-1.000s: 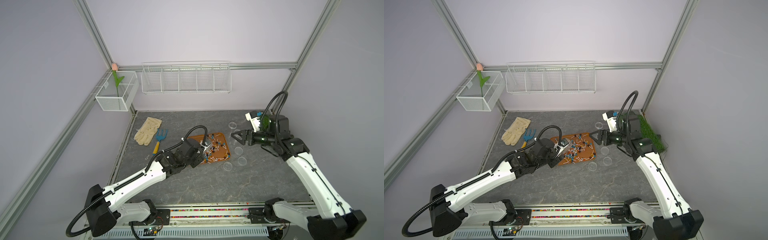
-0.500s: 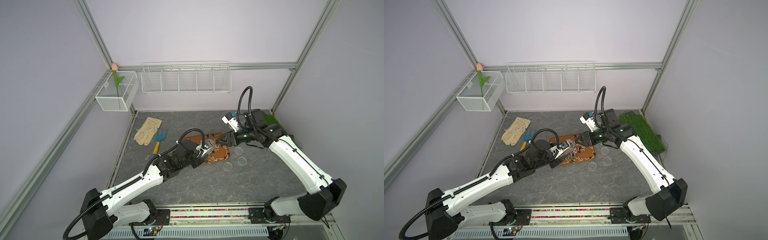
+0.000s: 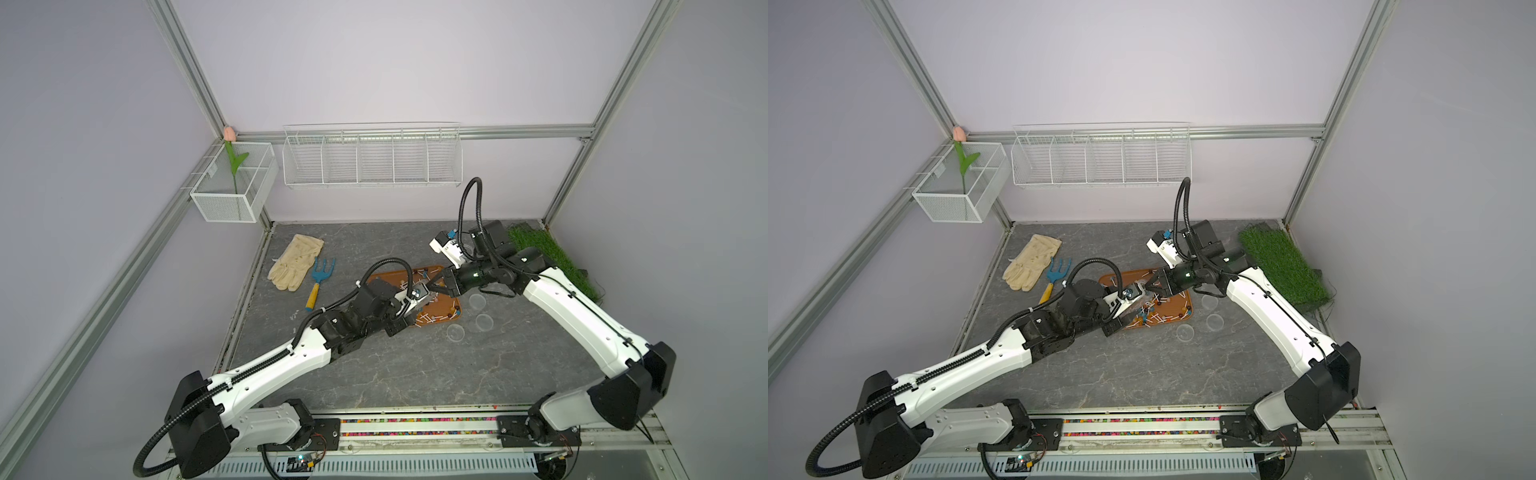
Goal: Pour the candies out of the jar
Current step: Place the jar at the center of the board.
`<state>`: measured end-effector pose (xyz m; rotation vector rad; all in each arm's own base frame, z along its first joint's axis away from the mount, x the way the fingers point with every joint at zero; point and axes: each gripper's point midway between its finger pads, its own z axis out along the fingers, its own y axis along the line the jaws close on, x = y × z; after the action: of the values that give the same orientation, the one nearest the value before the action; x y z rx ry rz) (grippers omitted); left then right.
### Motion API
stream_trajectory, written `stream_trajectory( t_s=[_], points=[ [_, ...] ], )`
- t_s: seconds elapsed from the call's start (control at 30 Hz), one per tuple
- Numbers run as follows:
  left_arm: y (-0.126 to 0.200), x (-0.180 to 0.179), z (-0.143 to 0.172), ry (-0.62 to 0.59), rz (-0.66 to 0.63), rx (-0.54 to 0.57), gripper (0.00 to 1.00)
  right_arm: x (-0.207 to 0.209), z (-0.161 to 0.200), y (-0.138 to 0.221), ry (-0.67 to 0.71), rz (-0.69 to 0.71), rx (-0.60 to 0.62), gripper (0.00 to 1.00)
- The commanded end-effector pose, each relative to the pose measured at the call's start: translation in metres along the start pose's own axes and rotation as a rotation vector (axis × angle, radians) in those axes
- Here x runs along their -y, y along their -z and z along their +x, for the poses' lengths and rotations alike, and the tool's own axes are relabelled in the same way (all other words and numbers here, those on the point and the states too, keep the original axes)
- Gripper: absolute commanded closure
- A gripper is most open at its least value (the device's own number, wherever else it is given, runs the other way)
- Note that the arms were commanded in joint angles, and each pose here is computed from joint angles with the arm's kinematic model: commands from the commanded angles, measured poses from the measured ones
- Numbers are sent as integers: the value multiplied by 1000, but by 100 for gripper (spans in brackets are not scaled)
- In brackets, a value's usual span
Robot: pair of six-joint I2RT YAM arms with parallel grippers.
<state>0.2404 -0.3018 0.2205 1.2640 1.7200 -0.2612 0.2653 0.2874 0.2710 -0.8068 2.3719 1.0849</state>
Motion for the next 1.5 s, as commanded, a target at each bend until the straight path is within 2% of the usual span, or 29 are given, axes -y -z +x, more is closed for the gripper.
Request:
stream_trajectory(
  t_s=[0.0, 0.1, 0.3, 0.33, 0.4, 0.5, 0.57, 0.7, 0.93, 1.17, 1.4, 1.47],
  points=[
    [0, -6, -29, -19, -6, 88, 39, -7, -12, -6, 56, 18, 15, 93],
    [1, -14, -32, 30, -47, 102, 26, 5, -17, -10, 60, 84, 17, 93],
    [7, -22, -34, 86, -105, 161, 20, 14, -35, -18, 67, 112, 56, 93],
    [8, -27, -32, 104, -135, 154, 16, 15, -38, -19, 68, 117, 57, 93],
    [12, -41, -28, 144, -214, 135, 0, 23, -43, -20, 66, 139, 60, 93],
    [25, -59, -16, 206, -327, 122, 1, 48, -52, -16, 62, 230, 57, 93],
    [36, -68, -9, 267, -376, 134, 1, 83, -59, -9, 40, 358, 55, 93],
    [54, -72, 5, 378, -396, 190, 1, 155, -78, 1, -8, 581, 32, 93],
    [62, -68, 19, 459, -392, 206, 0, 244, -101, -15, -22, 805, -99, 93],
    [66, -63, 21, 528, -362, 219, 0, 287, -107, -31, 8, 934, -157, 93],
    [65, -59, 23, 576, -344, 263, 0, 301, -99, -38, 22, 963, -190, 93],
    [64, -60, 24, 583, -349, 261, 0, 304, -96, -41, 22, 964, -203, 85]
  ],
)
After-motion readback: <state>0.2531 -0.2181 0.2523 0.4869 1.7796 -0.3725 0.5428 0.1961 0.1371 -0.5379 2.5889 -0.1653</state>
